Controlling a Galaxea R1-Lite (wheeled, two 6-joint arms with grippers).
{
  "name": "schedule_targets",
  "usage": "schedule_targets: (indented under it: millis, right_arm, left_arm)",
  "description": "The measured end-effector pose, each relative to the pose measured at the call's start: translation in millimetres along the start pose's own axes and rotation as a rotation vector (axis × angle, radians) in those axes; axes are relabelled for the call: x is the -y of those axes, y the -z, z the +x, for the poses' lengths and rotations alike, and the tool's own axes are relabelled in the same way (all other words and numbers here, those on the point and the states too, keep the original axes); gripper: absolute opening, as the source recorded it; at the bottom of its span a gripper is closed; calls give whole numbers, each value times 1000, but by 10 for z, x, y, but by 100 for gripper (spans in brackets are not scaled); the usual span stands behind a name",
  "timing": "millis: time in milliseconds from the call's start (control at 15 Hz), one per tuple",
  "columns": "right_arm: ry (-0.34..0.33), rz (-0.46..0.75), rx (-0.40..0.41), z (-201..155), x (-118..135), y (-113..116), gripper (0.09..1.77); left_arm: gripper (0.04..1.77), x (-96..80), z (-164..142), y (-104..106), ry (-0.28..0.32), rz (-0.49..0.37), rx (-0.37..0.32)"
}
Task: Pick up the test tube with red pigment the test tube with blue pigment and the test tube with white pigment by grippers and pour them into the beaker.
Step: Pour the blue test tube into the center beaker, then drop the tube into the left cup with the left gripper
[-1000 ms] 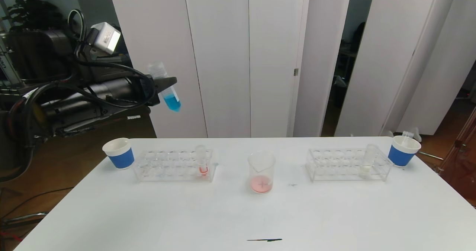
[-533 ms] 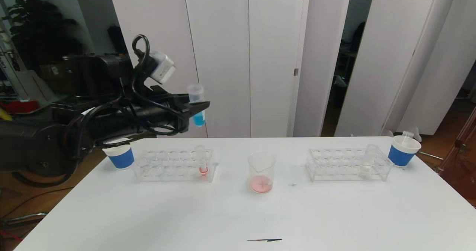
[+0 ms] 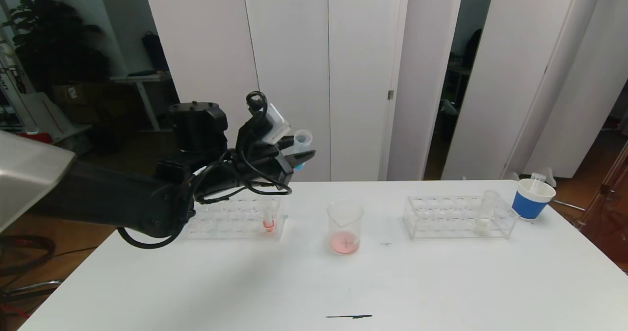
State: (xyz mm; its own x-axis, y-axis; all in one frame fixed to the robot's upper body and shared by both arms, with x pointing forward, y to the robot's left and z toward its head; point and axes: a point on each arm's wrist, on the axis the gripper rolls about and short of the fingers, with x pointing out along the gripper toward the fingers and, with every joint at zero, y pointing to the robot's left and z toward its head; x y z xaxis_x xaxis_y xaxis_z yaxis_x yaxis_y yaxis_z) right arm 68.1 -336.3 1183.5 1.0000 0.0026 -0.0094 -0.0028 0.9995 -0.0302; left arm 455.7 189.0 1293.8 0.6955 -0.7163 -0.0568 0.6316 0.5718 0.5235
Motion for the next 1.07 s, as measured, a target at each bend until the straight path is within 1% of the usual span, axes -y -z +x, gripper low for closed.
schedule_targets:
  millis: [200,333,467,667,800,867,1000,1067]
  right_arm:
    - [0,0,0,0,0,0,175]
    - [0,0,0,0,0,0,175]
    - [0,0,0,0,0,0,175]
    - [0,0,0,0,0,0,175]
    - [0,0,0,0,0,0,175]
    - [0,0,0,0,0,0,175]
    - [0,0,0,0,0,0,175]
    - [0,0,0,0,0,0,175]
  left_arm:
    - [57,9,179,147,-18,171,48]
    - [57,68,266,257,-19,268,59]
    - [57,137,353,352,-22,371,84]
    - [57,217,436,499,-25,462,96]
    - [57,259,463,562,-36,530,107]
    - [57,281,468,581,-41,543,116]
    - [57,323,475,617,-26,560,142]
    - [57,337,484,623,-34,587,158]
